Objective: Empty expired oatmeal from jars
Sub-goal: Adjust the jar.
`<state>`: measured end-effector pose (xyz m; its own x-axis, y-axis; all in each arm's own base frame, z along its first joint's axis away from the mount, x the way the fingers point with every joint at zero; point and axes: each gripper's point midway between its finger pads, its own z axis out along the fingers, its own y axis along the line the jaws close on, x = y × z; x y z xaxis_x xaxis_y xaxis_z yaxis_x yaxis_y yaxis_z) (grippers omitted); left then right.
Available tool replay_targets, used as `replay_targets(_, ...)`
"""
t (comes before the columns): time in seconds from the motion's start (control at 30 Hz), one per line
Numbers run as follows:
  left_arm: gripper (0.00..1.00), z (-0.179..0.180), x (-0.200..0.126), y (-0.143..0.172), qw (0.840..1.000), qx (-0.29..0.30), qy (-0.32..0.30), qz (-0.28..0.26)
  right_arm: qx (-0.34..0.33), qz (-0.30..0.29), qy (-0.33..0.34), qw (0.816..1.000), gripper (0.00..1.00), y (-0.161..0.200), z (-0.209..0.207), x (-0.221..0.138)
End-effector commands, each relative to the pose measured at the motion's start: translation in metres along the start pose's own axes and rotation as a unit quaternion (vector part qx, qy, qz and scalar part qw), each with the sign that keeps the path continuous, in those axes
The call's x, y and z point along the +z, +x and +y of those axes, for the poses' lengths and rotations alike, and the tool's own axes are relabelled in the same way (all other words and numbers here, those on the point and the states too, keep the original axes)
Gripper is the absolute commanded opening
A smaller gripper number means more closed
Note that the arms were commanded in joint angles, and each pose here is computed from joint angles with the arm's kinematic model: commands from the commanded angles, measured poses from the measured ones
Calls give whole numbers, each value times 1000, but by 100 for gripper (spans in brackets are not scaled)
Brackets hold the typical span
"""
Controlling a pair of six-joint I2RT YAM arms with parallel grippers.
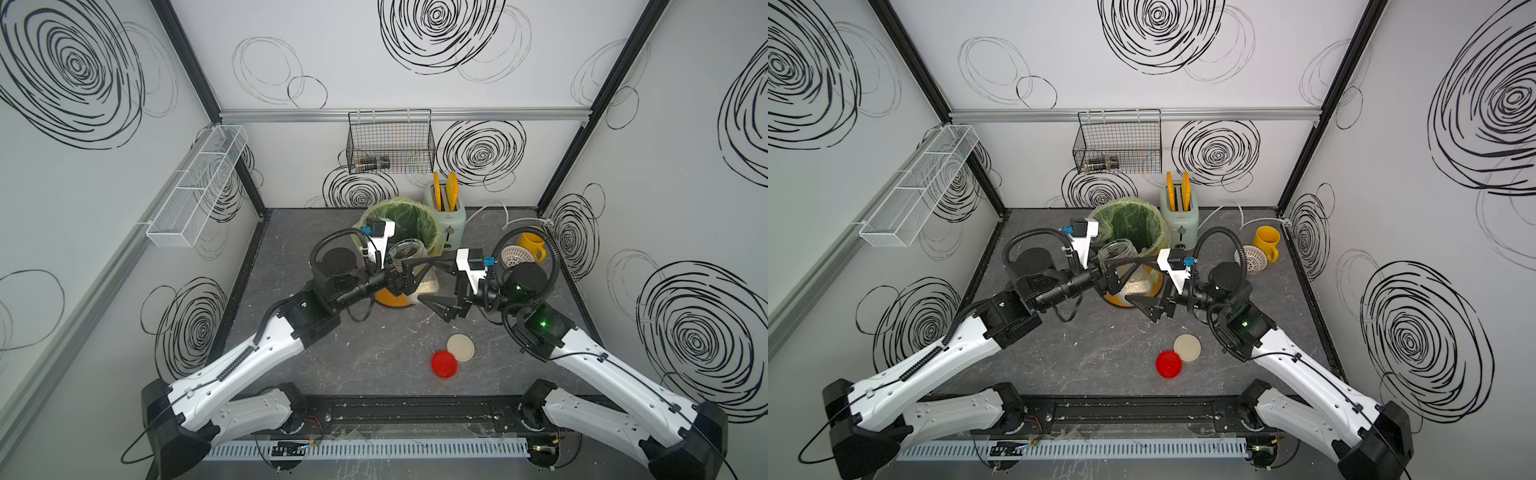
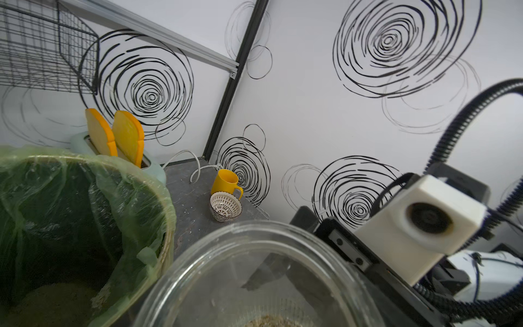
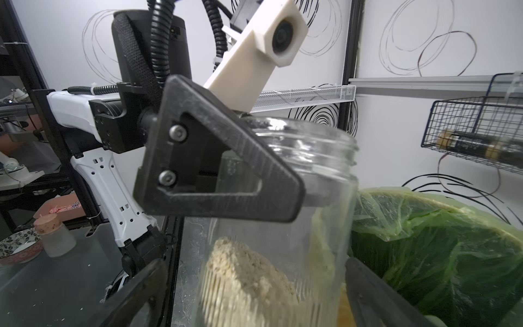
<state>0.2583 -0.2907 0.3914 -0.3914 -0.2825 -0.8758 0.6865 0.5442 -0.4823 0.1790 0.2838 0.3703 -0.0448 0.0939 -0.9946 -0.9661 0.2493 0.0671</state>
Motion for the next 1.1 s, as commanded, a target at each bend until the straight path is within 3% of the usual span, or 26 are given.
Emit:
replay_targets(0.0,0,7,-20,-68,986,-81,-63,-130,56,-57,23,997,98,-47,12,-25)
replay_targets(0.07,0,19,-23,-72,977,-126,-94,-142,112,-108,42,987,98,-65,11,-41)
replay_targets(0.23,0,27,-26,-84,953,-222,-124,-162,243,-226,43,942,98,-95,6,-71)
replay_targets(0.53,0,20,-25,-99,919,-337,-118,-169,330,-245,-32,911,98,-102,-3,-66)
replay_targets(0.73,0,13,-18,-93,908,-374,-113,-153,333,-222,-39,916,98,-78,-16,-46)
replay_targets(1.07,0,1,-7,-88,909,-381,-89,-139,300,-208,-21,931,98,-58,-27,-23)
